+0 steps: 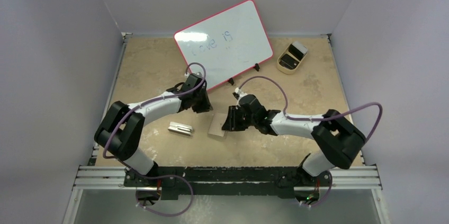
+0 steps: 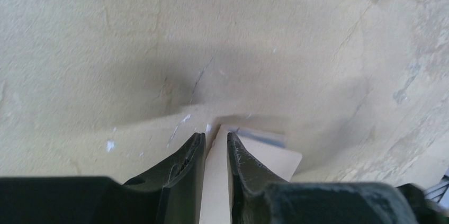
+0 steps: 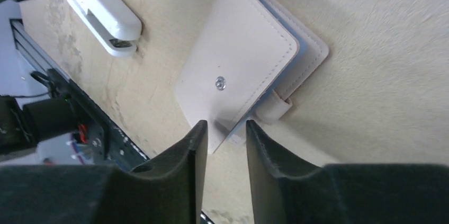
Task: Put the credit cards into the card holder
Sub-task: Close the card holder at the center of the board.
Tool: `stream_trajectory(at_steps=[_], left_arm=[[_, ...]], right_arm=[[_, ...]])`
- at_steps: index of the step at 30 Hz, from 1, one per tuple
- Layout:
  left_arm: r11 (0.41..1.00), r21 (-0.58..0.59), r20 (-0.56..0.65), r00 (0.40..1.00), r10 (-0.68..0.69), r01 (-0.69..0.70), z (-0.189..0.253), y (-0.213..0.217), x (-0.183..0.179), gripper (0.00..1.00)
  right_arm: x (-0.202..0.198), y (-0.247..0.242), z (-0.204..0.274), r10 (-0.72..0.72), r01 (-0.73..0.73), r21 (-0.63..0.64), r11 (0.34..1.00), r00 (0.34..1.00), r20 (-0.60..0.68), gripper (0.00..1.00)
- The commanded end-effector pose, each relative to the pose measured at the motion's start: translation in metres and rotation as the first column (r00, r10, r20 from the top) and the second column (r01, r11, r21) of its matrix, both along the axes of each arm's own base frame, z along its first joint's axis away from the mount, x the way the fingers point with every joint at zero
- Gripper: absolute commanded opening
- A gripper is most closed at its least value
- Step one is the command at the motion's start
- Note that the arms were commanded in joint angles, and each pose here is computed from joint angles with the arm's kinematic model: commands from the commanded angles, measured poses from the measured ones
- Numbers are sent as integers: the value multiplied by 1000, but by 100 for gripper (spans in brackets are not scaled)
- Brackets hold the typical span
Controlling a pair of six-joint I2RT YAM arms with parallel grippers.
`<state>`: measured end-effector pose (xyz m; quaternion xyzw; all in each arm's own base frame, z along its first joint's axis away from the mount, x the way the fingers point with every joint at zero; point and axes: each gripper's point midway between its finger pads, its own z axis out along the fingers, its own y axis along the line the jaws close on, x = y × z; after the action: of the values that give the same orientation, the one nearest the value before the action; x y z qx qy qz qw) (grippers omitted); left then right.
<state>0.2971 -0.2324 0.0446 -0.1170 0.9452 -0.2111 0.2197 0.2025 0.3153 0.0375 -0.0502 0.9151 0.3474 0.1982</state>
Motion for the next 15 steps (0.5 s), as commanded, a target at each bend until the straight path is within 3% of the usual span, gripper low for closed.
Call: stream_trajectory(at_steps=[1,3,7,11,15], left_arm=[[998,51,49,998,-38,36,28,13,-8,22],[998,35,41,998,-47,46,29,13,-15,23],[997,-15,0,997,-77,77,25,11,-34,24],[996,-31,-6,997,-83,83,25,15,-43,25],[994,-60,-17,996,-93,92,28,16,-43,26]], right_arm=[[16,-15,37,119,-99,-82,992,953,279,39],[15,-19,45,182,-154,-107,982,921,343,42],[14,-22,35,324,-257,-225,940,882,344,43],[7,-12,35,531,-450,-287,846,766,362,48],[18,-8,38,604,-486,-364,794,695,389,50]])
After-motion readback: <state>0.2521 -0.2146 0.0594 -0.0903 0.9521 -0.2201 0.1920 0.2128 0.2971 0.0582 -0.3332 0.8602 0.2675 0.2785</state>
